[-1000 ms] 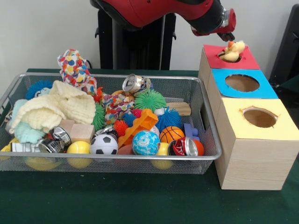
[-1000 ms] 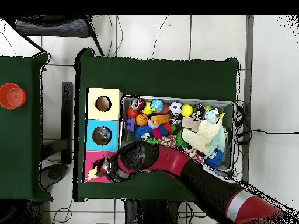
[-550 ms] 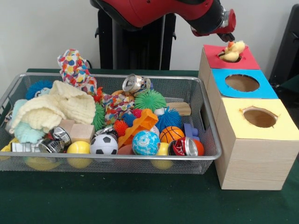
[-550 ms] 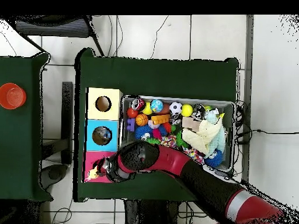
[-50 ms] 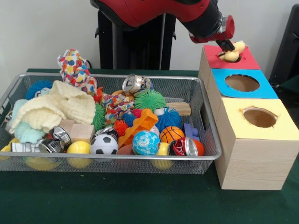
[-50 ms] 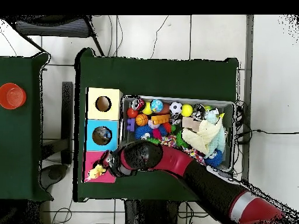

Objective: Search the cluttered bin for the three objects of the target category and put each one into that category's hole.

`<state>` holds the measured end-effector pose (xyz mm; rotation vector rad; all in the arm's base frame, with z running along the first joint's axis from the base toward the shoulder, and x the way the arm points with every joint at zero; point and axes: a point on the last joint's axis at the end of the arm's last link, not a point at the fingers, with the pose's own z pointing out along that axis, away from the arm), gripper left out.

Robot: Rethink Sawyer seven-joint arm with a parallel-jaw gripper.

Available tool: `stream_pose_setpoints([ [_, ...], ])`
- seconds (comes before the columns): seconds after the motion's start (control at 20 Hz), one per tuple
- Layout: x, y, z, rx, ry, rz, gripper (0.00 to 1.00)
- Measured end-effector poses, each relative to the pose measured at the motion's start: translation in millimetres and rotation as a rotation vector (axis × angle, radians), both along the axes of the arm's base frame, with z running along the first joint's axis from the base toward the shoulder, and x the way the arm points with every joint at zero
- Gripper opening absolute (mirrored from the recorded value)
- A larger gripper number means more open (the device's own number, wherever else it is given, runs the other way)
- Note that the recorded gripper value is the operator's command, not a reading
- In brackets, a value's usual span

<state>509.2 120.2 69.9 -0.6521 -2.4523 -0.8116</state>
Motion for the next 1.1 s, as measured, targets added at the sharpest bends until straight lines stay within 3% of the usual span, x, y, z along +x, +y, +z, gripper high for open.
stream_pose_setpoints([
  [0.25,5.8,-2,-4,-0.023,-0.061,-0.024,0.0],
  [0.8,0.1,12,-4,-0.055,-0.073,0.025,0.0],
  [1.1,2.3,4,10,-0.12,-0.102,0.046,0.0],
])
